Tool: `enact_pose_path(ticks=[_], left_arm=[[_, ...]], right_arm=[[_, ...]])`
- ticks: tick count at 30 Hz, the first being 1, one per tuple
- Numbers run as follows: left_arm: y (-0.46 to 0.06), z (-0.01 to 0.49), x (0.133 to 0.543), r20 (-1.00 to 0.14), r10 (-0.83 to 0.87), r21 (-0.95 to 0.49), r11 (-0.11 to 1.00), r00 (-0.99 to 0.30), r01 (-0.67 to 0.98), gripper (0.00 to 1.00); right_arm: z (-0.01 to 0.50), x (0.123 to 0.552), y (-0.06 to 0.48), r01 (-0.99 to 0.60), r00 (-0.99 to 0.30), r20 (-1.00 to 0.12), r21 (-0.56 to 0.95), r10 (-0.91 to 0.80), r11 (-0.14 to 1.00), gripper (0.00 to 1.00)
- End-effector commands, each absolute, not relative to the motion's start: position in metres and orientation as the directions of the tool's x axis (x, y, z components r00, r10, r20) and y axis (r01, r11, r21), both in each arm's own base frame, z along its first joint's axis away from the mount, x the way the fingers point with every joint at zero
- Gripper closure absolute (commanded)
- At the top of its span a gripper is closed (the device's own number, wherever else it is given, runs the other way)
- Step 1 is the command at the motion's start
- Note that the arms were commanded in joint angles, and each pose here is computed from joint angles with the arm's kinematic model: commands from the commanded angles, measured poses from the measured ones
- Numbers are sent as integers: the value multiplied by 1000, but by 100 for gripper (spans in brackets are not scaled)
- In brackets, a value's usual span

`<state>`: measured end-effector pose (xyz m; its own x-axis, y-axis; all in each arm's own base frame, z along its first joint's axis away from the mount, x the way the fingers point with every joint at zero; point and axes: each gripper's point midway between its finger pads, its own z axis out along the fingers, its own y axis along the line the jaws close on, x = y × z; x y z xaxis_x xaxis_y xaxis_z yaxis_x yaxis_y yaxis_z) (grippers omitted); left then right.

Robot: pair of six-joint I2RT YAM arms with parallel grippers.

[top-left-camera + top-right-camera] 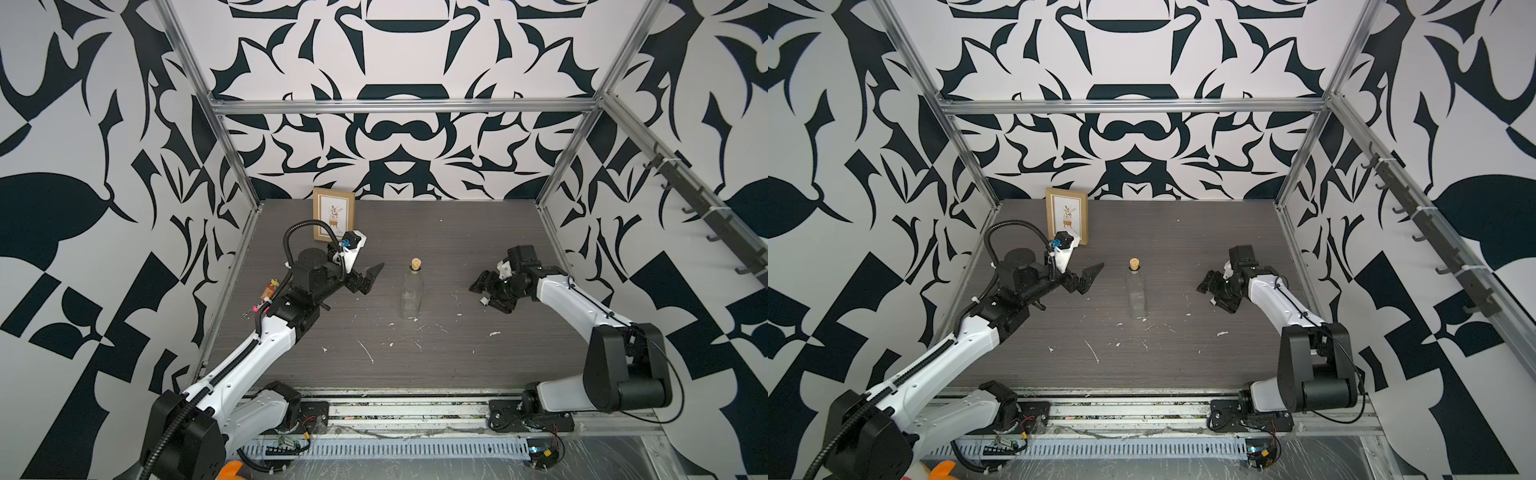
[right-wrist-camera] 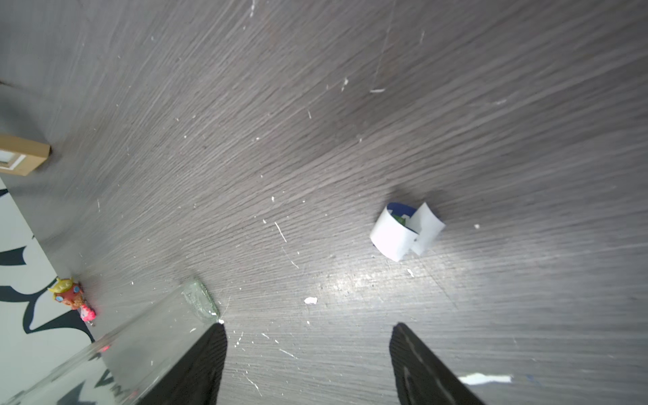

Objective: Remove the label from the bottle
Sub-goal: Reset both arms

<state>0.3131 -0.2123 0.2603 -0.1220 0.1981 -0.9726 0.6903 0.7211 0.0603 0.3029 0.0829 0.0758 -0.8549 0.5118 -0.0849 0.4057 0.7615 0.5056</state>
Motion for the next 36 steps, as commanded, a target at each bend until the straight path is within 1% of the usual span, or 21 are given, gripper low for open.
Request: enact_pose_path(ticks=[1,6,9,13,15,17,21,23,26,28,29,32,36], left_arm=[[-212,257,316,-975,181,44,729,-130,683,1],[-213,259,317,-975,185,49,725,-126,687,1],[-211,258,319,-973,185,47,736,-134,675,1],[-192,257,329,-978,130,3,797,-166,605,1],[-173,255,337,-979,76,-39,843,-191,537,0],[-145,251,348,-978,15,-77,902,-209,426,1],[-87,236,361,-971,-83,-127,973,-225,191,1],[-61,226,362,-967,-109,-135,986,-232,97,0],[-38,209,362,-962,-113,-121,993,-250,17,1],[-29,195,361,-957,-114,-115,993,-266,-13,1],[-25,189,361,-955,-116,-114,993,-272,-24,1],[-20,167,360,-954,-93,-94,996,-286,-11,0],[-7,140,364,-939,-125,-117,992,-320,-45,1]], right_arm=[[71,308,86,429,-836,-77,528,544,733,23],[63,310,81,450,-825,-82,502,559,739,23],[66,313,74,438,-823,-129,476,553,763,23],[86,326,63,374,-807,-265,464,528,803,22],[102,334,57,330,-792,-344,454,504,828,22],[120,342,47,291,-759,-445,422,476,858,22],[162,358,25,227,-628,-665,341,404,912,21],[187,363,6,225,-501,-790,276,354,935,21],[215,359,-24,277,-295,-924,162,244,947,19],[225,355,-37,299,-208,-964,98,165,949,17],[225,354,-45,317,-194,-971,73,140,946,16],[211,354,-60,341,-231,-966,36,121,939,15],[184,354,-63,325,-247,-960,45,130,945,15]])
